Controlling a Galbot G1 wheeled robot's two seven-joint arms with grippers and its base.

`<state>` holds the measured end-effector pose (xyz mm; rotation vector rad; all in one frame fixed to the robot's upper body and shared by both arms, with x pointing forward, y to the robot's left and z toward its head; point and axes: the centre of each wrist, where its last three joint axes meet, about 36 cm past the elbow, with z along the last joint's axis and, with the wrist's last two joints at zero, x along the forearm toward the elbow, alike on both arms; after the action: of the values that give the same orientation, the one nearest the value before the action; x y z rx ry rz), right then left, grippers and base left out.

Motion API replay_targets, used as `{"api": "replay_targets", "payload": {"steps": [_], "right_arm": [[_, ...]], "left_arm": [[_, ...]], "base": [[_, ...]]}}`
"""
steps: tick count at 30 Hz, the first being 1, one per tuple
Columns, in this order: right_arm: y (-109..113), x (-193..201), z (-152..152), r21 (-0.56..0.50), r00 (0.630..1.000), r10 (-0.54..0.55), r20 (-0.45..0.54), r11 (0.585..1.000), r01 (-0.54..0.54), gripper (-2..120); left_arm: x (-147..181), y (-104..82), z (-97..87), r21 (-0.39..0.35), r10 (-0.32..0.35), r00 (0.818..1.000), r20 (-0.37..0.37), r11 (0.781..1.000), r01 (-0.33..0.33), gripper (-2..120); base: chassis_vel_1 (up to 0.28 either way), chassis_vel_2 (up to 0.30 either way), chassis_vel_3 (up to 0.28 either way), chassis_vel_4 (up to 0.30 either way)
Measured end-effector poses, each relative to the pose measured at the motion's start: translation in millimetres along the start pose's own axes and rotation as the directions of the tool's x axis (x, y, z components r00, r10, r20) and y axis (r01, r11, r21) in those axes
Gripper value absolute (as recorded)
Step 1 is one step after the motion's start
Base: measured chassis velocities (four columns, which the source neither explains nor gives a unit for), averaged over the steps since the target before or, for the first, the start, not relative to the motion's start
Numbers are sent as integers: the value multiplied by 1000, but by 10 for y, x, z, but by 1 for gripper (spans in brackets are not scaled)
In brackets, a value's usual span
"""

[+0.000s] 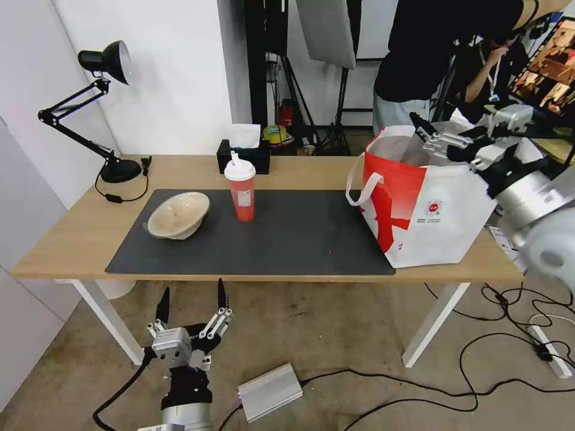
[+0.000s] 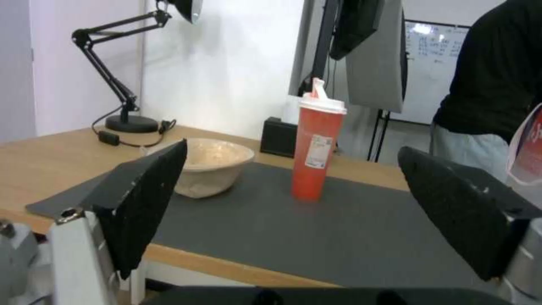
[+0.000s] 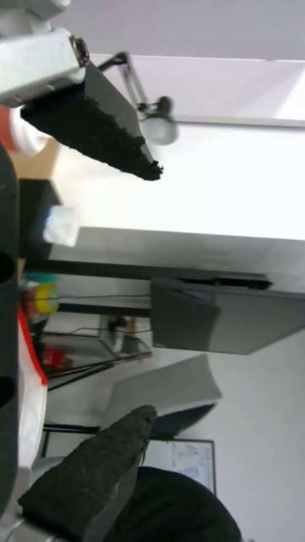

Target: Pick up the trash from the table and place it into the takeout bag.

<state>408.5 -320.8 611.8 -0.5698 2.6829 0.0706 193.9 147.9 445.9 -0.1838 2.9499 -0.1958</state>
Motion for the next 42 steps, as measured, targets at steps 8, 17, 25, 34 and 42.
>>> {"api": "replay_targets", "payload": {"steps": [8, 17, 25, 34, 42], "right_arm": [[698, 429, 346, -59, 992, 126, 32, 991, -124, 100], [1198, 937, 511, -108, 985, 172, -19, 979, -173, 100], [1523, 1363, 720, -116, 971, 218, -95, 967, -228, 100], [1751, 1660, 952, -88, 961, 240, -137, 963, -254, 100], [1901, 1824, 1071, -67, 953, 243, -180, 964, -258, 100]], "left_arm": [[9, -1, -8, 1, -2, 1000, -1, 1000, 2, 100], [14, 0, -14, 2, -4, 1000, 0, 1000, 4, 100], [16, -17, 11, 3, -4, 1000, -4, 1000, 4, 100], [15, -20, 18, 2, -3, 1000, -5, 1000, 3, 100], [17, -17, 23, 1, -3, 1000, -6, 1000, 3, 100]], "base": [[0, 0, 0, 0], [0, 0, 0, 0], [0, 0, 0, 0], [0, 0, 0, 0], [0, 0, 0, 0]]}}
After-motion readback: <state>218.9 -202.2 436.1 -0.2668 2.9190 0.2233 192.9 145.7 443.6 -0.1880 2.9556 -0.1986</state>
